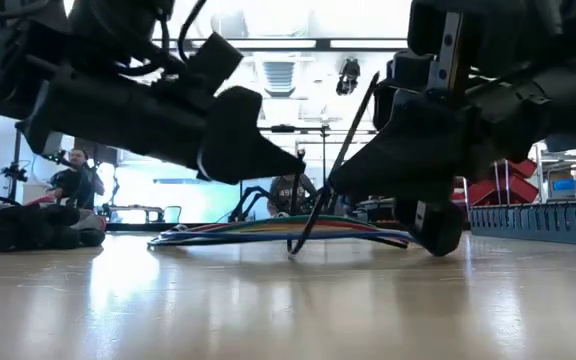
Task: Ziptie cables
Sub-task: Wrap the colored cable wires with the black zip tie
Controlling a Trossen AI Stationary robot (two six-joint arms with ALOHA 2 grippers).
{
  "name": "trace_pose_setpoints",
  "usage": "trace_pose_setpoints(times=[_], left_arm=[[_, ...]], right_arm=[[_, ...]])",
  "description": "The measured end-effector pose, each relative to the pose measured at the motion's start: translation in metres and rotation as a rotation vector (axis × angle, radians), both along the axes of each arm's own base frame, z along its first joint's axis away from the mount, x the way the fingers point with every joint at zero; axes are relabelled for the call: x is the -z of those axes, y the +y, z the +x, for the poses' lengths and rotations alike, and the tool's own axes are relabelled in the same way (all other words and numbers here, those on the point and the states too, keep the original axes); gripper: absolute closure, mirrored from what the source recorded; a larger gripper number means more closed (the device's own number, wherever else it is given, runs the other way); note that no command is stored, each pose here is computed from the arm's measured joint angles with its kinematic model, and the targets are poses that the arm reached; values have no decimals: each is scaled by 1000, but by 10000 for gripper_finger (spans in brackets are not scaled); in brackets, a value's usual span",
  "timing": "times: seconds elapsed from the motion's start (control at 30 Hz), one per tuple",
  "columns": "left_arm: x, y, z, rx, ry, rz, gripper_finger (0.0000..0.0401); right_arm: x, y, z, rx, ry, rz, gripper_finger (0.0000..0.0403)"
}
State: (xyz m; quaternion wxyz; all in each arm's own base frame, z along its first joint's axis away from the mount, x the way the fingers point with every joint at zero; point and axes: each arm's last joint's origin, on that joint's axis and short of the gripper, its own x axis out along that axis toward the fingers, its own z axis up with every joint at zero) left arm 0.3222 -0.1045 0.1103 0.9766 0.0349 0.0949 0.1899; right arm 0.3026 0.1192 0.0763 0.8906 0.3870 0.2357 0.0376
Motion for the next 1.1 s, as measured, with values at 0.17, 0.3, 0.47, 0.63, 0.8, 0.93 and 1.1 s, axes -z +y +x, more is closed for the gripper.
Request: trace_pose_setpoints(times=[0.17,0.3,0.47,0.63,0.8,0.93,1.1], left_arm=[[-2,-3,-1,17,-1,36,401],[-1,-4,-1,19,2,39,401],[0,-3,-1,19,21,46,401],[3,-1,-2,-35,28,28,401],[14,4,-6,-142,88,-23,401],[23,8,-10,-197,143,-62,401],[25,8,-12,-202,164,-58,401]], right_arm=[[-1,-5,3,-41,-8,1,403],[-2,-7,3,-55,-26,-50,403],[-3,-2,4,-158,-102,-273,403],[-9,19,11,-284,-173,-624,403],[-16,43,31,-394,-174,-807,388],[-20,57,38,-460,-167,-859,334],[-27,57,34,-495,-150,-903,253]])
